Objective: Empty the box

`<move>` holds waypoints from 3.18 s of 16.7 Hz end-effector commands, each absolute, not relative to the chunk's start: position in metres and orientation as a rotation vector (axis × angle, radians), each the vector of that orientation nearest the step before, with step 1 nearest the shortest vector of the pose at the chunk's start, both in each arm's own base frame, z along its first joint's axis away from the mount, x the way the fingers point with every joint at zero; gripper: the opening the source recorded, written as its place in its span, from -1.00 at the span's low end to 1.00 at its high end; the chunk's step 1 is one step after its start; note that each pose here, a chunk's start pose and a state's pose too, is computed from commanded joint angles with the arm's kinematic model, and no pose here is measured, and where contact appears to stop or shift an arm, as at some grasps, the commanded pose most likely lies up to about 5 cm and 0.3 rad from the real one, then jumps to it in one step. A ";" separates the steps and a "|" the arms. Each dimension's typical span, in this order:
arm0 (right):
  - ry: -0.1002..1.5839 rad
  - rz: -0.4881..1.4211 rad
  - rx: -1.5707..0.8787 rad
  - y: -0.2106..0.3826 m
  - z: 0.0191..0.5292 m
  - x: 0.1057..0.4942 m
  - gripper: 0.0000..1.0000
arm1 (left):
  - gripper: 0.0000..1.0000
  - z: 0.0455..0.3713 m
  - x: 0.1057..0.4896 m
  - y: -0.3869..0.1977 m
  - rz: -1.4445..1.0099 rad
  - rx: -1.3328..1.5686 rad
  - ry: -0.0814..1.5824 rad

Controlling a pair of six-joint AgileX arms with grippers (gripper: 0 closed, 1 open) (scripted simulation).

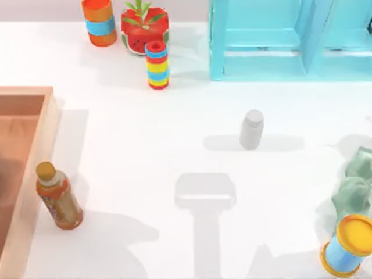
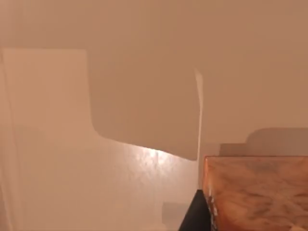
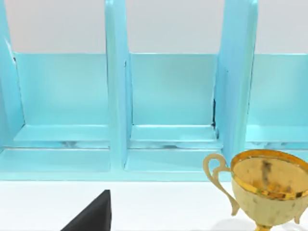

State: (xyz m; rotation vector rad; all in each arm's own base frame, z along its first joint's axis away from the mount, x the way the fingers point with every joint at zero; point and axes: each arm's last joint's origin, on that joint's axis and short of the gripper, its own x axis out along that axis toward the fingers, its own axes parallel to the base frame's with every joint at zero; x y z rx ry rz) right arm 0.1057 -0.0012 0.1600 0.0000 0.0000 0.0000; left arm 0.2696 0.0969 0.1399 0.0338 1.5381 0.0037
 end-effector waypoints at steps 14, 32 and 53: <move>0.000 0.000 0.000 -0.001 0.160 0.106 1.00 | -1.00 0.262 0.262 0.094 -0.017 0.017 1.569; 0.000 0.000 0.000 -0.001 0.160 0.106 1.00 | -1.00 0.189 0.380 -0.163 -0.019 0.011 1.566; 0.000 0.000 0.000 -0.001 0.160 0.106 1.00 | -0.70 0.127 0.378 -0.196 -0.017 0.017 1.569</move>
